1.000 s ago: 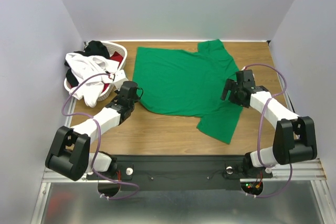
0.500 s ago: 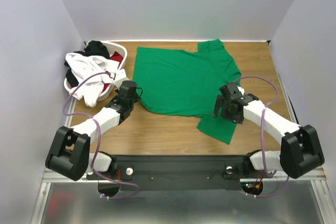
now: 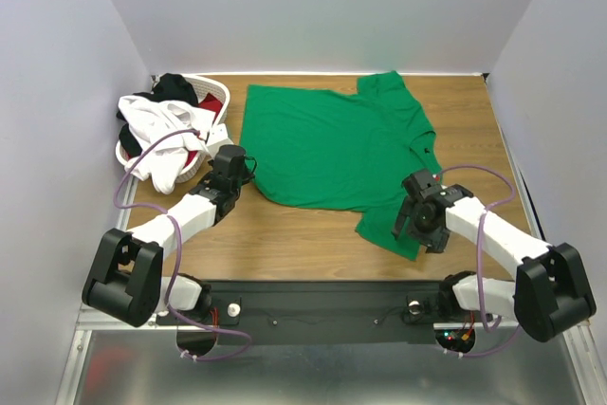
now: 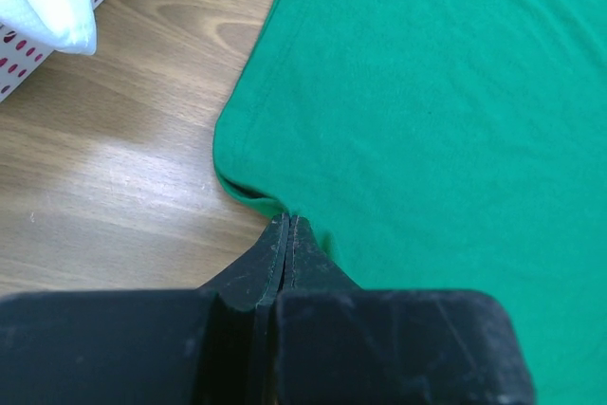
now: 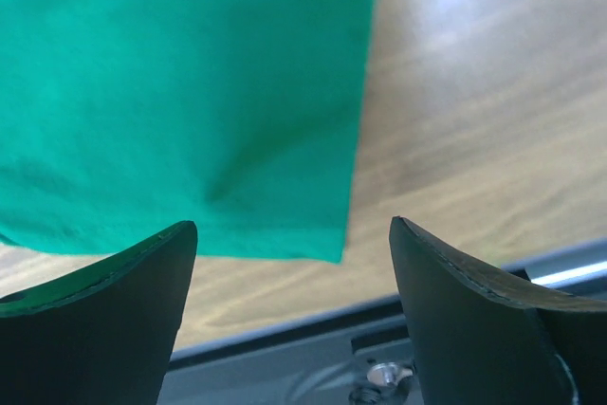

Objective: Fold and stack the t-shirts
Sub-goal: Fold the tshirt

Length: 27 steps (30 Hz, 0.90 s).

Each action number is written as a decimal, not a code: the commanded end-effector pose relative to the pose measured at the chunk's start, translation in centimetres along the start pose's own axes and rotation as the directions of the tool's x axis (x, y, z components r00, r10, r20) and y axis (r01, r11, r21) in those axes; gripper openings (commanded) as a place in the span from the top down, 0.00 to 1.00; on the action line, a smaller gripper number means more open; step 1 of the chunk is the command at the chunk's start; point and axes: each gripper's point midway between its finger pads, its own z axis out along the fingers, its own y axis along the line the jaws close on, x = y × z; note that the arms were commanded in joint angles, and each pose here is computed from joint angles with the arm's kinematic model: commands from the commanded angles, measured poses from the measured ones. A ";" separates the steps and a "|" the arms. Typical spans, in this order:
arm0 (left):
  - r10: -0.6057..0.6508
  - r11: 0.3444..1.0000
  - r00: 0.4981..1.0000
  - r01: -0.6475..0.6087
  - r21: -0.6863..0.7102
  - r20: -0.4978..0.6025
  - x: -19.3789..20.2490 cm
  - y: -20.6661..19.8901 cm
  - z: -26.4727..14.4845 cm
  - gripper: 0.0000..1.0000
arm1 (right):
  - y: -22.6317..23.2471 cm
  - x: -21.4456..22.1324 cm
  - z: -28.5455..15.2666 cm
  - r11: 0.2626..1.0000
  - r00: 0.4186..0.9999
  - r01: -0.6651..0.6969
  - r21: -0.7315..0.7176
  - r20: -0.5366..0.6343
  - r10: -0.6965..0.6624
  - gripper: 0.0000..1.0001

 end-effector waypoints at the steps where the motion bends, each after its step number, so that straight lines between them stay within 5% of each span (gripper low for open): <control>1: -0.017 0.999 0.998 0.015 0.033 0.066 -2.2 -0.7 -0.3 1.00 | -0.7 0.7 -0.9 0.998 0.998 -0.067 0.002 -0.010 0.067 0.13; 27: -0.017 0.999 0.999 0.016 0.045 0.044 -1.7 -0.7 0.1 1.00 | -1.4 2.1 1.6 0.991 0.991 -0.136 -0.013 0.014 0.136 0.48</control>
